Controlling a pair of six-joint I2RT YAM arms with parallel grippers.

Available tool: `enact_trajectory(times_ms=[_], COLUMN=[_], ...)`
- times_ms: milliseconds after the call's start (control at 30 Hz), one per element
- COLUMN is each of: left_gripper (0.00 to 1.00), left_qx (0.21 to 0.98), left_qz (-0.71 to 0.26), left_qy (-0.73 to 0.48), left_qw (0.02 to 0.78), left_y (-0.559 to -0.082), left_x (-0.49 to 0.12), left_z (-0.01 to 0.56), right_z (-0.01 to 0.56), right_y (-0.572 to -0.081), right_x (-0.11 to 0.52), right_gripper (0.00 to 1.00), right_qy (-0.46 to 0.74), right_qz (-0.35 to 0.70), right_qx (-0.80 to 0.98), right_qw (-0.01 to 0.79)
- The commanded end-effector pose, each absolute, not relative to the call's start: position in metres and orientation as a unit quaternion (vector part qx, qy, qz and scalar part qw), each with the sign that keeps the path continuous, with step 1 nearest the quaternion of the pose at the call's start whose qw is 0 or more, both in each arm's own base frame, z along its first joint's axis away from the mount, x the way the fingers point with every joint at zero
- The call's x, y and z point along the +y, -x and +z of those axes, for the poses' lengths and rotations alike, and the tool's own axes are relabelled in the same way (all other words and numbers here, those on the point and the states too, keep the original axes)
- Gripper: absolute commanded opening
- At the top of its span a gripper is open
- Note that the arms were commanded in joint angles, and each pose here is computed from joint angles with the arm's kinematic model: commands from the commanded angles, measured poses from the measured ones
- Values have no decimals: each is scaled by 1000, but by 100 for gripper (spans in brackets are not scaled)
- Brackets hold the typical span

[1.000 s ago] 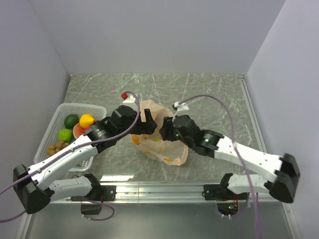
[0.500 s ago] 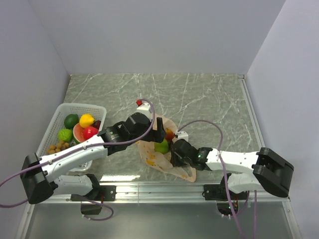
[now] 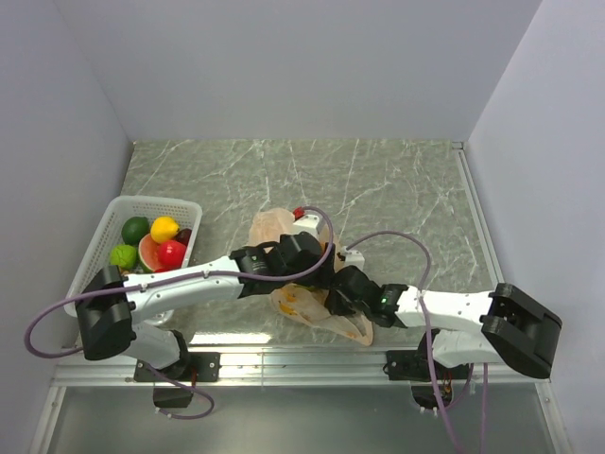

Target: Untie the knot of the plastic bag and take out the fruit

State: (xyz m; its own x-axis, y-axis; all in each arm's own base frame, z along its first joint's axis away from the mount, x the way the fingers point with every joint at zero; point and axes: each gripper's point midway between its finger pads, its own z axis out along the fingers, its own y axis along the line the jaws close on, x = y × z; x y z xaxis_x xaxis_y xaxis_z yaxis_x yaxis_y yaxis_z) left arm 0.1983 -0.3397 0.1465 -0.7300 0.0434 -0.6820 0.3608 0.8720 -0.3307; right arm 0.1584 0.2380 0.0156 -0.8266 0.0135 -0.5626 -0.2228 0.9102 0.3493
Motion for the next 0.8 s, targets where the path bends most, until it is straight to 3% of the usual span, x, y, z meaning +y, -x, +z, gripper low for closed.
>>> enact_trajectory(times_ms=[0, 233, 600, 767], left_gripper=[87, 94, 98, 99], left_qx=[909, 928, 849, 872], left_qz=[-160, -78, -317, -252], left_qy=[-62, -37, -58, -64], left_qw=[379, 362, 420, 414], left_y=[-225, -239, -224, -232], left_x=[-334, -316, -348, -337], left_z=[121, 71, 156, 138], right_z=[17, 14, 14, 18], right_y=[-160, -156, -154, -155], right_x=[235, 230, 226, 226], right_gripper=[29, 29, 29, 29], right_qy=[44, 35, 30, 30], right_qz=[203, 207, 209, 210], right_qx=[929, 930, 929, 927], right_qw=[306, 303, 305, 309])
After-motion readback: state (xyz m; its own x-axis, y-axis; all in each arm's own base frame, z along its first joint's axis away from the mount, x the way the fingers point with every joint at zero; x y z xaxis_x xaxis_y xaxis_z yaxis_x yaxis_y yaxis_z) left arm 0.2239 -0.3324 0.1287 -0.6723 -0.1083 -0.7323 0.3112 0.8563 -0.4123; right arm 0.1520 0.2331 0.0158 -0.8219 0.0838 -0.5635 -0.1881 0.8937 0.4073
